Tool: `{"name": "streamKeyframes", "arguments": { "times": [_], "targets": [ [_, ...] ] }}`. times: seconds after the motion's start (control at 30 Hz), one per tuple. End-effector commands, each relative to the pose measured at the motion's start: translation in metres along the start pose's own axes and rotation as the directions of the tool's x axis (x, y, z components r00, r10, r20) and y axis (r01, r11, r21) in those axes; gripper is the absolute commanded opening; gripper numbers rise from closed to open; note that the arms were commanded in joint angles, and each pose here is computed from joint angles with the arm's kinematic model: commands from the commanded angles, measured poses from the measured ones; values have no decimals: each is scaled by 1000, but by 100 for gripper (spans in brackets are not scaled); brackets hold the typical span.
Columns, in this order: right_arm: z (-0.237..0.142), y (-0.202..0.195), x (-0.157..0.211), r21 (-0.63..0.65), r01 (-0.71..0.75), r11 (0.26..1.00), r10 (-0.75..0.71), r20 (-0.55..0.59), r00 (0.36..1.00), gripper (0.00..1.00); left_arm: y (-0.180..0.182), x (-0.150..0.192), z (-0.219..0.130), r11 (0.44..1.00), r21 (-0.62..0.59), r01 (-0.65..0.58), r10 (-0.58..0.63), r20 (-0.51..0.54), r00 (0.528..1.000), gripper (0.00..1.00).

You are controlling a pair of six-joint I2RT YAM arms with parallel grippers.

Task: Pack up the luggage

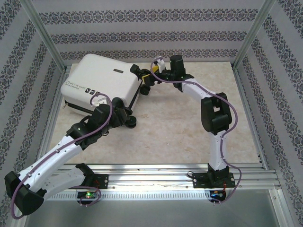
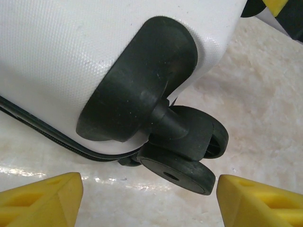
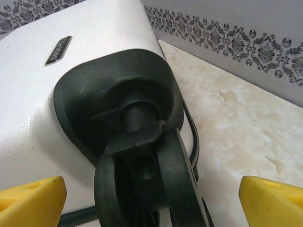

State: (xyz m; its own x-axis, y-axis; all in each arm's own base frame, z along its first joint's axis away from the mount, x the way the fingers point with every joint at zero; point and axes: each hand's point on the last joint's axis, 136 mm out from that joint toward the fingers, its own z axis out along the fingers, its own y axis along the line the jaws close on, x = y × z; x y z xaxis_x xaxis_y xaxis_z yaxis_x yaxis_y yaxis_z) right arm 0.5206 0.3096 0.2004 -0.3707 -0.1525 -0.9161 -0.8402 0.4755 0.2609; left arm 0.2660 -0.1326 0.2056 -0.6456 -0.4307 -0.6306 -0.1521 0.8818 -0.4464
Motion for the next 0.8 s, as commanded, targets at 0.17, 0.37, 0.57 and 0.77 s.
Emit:
{"name": "streamKeyframes", "arguments": {
  "times": [0.17,0.37,0.57,0.77],
  "targets": [
    [18,3,0,-26,49,998,-50,-59,997,73,-15,8,23,992,38,120,-121,23,992,77],
    [12,2,-1,-6,44,999,-45,-50,998,34,-28,2,34,993,44,111,-113,41,993,81],
    [-8,-3,0,73,10,997,-8,-22,1000,6,-24,-7,33,996,10,92,-92,89,992,84],
    [-39,0,13,185,-48,982,46,14,999,0,-19,-21,25,999,-26,33,-29,145,989,89]
  ]
}}
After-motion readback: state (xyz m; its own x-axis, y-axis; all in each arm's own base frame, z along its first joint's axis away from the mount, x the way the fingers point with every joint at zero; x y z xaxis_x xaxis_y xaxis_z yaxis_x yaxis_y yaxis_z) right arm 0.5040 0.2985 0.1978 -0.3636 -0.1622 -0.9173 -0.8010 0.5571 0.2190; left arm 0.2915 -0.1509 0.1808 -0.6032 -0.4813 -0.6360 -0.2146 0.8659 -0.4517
